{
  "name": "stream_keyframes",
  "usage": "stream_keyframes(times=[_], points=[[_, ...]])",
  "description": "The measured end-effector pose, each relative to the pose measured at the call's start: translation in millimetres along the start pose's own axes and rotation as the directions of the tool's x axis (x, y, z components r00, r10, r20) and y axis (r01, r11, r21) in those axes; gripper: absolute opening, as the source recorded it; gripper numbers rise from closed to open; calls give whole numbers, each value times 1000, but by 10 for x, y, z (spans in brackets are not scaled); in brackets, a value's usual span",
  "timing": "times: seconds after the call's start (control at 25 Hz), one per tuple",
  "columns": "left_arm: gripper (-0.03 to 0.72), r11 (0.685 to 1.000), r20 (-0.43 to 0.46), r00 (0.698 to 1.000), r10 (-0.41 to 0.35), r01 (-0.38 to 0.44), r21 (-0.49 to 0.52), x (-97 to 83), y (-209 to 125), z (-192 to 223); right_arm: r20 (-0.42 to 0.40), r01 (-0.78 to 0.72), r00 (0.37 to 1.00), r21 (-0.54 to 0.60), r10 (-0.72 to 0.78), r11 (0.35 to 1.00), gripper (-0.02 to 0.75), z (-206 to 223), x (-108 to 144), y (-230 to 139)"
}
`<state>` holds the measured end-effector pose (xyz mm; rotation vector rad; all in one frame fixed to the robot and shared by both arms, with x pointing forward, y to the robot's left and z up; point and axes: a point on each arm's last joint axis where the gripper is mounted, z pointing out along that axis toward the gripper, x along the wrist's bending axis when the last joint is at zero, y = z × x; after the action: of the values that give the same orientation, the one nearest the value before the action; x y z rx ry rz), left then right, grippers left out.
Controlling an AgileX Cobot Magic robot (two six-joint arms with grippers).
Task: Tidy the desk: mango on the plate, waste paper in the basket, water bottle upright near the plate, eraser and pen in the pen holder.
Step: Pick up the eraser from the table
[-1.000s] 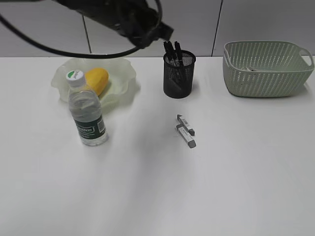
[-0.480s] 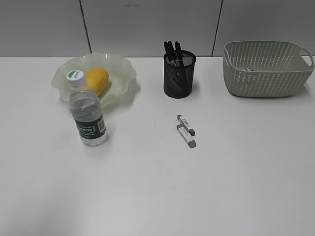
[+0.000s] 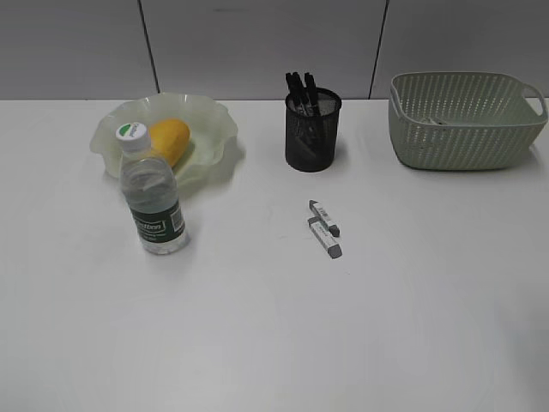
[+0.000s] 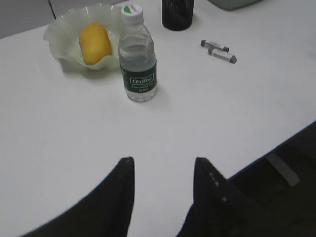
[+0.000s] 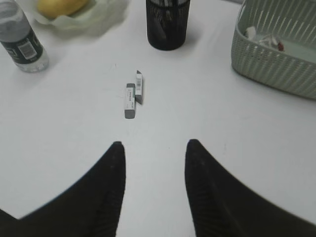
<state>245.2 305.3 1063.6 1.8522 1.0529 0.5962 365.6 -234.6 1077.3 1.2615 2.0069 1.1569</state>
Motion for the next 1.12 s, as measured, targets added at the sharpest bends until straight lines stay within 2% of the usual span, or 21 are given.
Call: stream_keyframes(times=[0.16,0.28,0.4,0.64,0.72,0.92,1.12], points=[[304,997,8,1000,-7,8,-78,9,-62,-109,4,6,1000,210,-7,978,332,831,-19,261],[300,998,14,1000,-9,10,-70,3,-53,-97,5,12,1000,301,-14,953,368,1477,-34,469],[286,998,6,1000,-13,14,-68,1,-52,-95,3,12,1000,412,-14,911,410,2129,-48,517],[237,992,-142,985,-98,85,-90,-16,-68,-120,-4,8,1000,648,-7,762,425,3182,-71,244],[222,989,-199,971,-130,113,-98,-25,-70,-123,-6,0,1000,684,6,729,425,3375,-69,169],[212,978,-318,927,-199,169,-119,-44,-73,-128,-8,-33,998,702,54,711,425,3670,-45,104],[211,976,-337,918,-210,178,-123,-46,-74,-129,-22,-47,996,691,87,721,425,3729,-17,128]])
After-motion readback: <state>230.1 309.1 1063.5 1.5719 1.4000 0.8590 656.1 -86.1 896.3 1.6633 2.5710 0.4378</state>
